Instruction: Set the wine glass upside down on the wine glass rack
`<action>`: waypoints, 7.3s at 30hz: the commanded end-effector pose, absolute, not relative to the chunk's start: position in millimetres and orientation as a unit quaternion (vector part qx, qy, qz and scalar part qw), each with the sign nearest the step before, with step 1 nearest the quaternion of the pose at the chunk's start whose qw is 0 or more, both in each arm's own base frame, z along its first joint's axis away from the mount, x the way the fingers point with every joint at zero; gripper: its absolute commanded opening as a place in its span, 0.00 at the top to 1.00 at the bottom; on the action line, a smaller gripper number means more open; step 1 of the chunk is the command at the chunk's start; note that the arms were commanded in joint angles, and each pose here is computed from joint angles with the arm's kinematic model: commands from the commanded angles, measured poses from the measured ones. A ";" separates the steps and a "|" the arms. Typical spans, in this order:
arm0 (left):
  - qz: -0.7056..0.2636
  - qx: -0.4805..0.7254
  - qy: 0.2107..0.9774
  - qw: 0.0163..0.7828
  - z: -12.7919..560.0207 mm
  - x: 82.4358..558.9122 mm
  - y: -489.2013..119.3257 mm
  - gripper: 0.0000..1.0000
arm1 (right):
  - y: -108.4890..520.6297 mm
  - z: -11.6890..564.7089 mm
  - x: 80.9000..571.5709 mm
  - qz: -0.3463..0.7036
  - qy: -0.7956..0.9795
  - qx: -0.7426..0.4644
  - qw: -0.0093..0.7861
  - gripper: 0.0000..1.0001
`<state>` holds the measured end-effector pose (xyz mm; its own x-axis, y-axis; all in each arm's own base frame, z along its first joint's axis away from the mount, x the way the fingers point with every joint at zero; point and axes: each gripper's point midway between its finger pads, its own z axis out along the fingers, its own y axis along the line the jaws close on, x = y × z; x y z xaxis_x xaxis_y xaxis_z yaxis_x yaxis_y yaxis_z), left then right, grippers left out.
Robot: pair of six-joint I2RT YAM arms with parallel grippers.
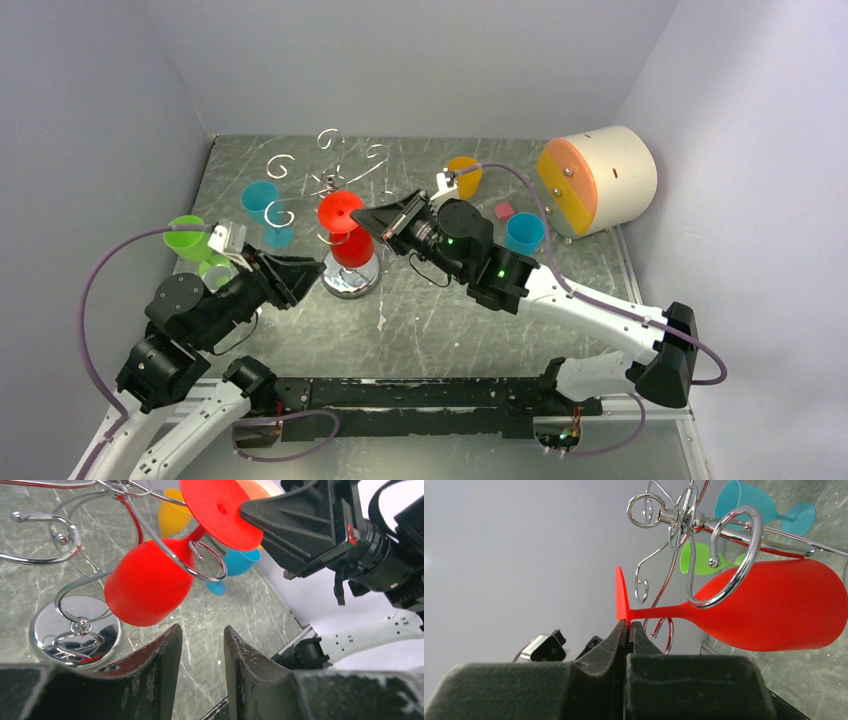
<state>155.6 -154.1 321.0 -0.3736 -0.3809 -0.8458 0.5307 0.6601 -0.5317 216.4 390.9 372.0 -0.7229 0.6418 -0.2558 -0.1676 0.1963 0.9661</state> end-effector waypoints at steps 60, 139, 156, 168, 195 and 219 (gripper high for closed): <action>-0.393 -0.042 0.730 0.557 346.6 189.1 -149.9 0.72 | 400.5 390.9 214.2 0.625 0.695 0.150 0.322 1.00; -0.318 -0.072 0.779 0.535 296.5 198.5 -132.7 0.75 | 363.1 348.2 196.6 0.616 0.711 0.170 0.294 0.86; -0.318 -0.057 0.782 0.533 296.8 178.3 -122.7 0.39 | 343.6 338.6 192.9 0.594 0.718 0.149 0.330 0.44; -0.243 -0.121 0.769 0.579 301.1 159.2 -63.7 0.01 | 270.0 272.9 194.8 0.444 0.778 0.121 0.427 0.00; -0.017 -0.470 0.702 0.534 241.9 167.7 34.4 0.53 | 207.8 257.7 204.9 0.313 0.806 0.171 0.472 0.02; 0.082 -0.457 0.714 0.524 217.8 170.2 46.0 0.45 | 199.4 244.4 198.7 0.318 0.806 0.177 0.467 0.04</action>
<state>171.7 37.3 220.4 -0.0549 -0.6017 -0.7968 -0.7114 0.5836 -0.3916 197.3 206.5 250.1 -0.5153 0.5771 -0.6336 -0.0300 0.7267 0.6863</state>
